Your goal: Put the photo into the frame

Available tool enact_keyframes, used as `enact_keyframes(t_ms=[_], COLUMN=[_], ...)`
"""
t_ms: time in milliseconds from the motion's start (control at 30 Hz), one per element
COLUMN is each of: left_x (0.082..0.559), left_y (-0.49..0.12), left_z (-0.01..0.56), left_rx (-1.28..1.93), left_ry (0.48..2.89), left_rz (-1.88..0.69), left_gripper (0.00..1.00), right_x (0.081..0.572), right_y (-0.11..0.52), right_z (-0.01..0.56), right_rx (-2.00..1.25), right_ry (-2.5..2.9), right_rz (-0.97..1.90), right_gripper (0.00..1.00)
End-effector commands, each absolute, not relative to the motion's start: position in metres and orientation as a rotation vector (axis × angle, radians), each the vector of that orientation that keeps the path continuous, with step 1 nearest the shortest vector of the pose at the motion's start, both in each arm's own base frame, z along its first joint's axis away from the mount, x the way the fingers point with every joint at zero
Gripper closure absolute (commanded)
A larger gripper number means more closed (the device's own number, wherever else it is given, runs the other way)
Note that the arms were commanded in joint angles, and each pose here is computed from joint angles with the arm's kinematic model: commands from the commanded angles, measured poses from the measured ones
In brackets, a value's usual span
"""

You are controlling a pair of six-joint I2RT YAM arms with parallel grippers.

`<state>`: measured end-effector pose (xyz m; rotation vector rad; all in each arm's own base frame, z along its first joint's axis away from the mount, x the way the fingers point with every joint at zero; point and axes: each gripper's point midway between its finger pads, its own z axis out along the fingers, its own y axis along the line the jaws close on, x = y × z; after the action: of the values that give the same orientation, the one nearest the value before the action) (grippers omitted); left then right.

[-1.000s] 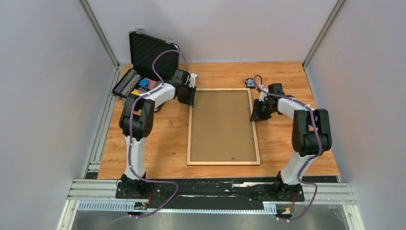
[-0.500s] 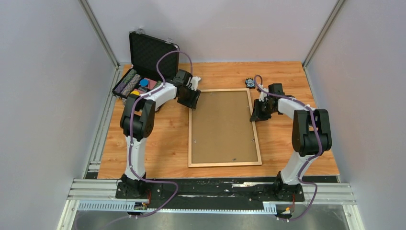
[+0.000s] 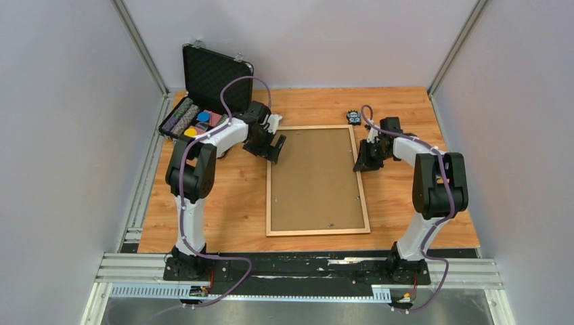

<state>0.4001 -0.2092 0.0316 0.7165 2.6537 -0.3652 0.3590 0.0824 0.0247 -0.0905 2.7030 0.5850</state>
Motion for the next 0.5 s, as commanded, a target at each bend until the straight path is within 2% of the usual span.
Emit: enact_keyframes(t_ms=[0, 467], left_x=[0.387, 0.317], left_y=[-0.205, -0.211], left_z=[0.060, 0.053], left_rx=[0.736, 0.869], left_ry=[2.614, 2.699], left_rz=[-0.363, -0.621], left_gripper=[0.01, 0.00], right_x=[0.374, 0.410], right_y=[0.085, 0.092], right_z=[0.025, 0.040], right_rx=[0.014, 0.202], right_ry=[2.681, 2.574], right_rz=[0.635, 0.758], right_gripper=[1.00, 1.00])
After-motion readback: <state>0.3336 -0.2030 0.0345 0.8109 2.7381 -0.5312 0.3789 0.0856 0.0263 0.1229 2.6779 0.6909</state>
